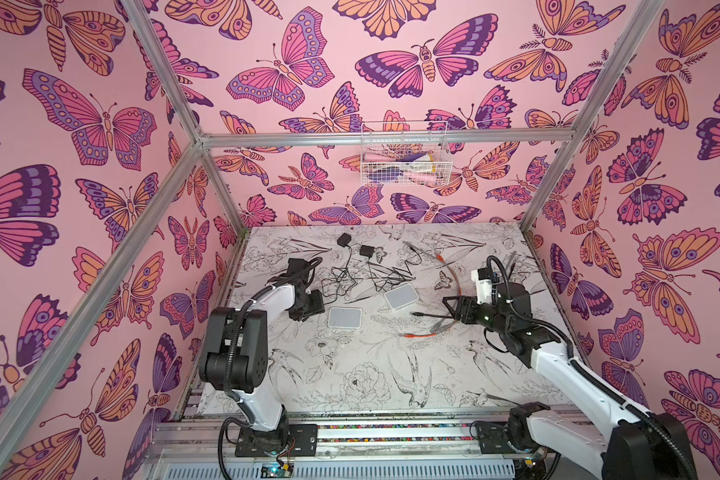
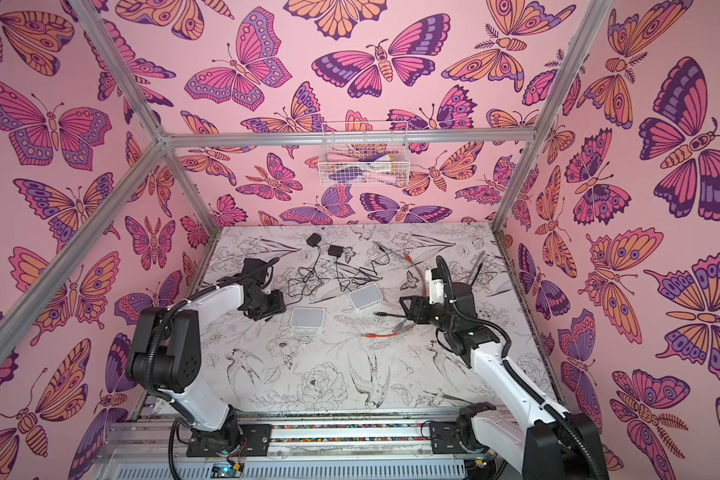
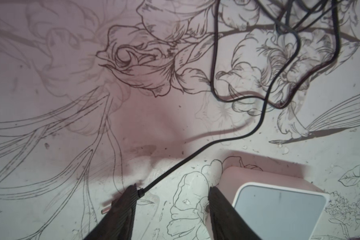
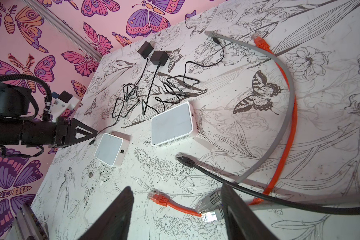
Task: Insert the plug into the switch port
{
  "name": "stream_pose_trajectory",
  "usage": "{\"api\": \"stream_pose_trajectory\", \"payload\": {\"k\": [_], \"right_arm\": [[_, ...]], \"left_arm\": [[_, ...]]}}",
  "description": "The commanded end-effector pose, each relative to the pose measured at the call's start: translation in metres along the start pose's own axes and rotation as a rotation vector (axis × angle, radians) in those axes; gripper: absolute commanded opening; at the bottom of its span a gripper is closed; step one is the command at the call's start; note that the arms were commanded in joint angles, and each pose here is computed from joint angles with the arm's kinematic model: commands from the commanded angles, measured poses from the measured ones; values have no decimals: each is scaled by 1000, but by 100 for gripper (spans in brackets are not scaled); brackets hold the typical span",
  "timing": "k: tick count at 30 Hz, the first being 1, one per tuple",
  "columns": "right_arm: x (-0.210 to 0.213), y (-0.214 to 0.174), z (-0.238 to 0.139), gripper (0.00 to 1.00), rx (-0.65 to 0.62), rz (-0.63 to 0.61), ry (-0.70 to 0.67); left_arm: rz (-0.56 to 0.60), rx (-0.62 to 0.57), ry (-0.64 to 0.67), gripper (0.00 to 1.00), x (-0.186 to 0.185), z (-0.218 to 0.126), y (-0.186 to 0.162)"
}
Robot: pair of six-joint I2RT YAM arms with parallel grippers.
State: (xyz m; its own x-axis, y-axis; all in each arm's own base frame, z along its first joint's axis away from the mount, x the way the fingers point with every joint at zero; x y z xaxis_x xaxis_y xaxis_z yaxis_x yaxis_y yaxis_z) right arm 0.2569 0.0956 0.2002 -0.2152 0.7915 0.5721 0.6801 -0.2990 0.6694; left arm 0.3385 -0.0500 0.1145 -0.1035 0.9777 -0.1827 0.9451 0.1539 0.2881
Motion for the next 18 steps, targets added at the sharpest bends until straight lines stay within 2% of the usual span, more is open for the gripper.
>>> {"api": "stream_pose_trajectory", "payload": {"k": [1,13,18], "right_arm": [[1,-3,2,68,6,-7,18],[1,-4,3,67,4,-8,28],[0,-6,5,66,6,-6,26]], "left_arm": [[12,12,23,55,3,3,-3],[47,47,82,50,3,21,-2],[55,65,88,43,4,29,-3]]}}
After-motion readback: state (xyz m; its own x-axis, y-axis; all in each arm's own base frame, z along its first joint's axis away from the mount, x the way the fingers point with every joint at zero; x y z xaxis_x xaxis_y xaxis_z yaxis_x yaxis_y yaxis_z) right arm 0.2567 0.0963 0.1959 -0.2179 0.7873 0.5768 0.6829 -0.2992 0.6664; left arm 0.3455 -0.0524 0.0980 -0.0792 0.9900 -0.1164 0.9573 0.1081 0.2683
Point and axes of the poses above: each gripper's point midway between its finger pads, its own z axis out along the fingers, its own x axis along the line the jaws close on, y = z × x, the point moved 8 cm from there along -z, back along the fingers, and after that the axes turned 5 degrees about z, right-handed, at the moved point
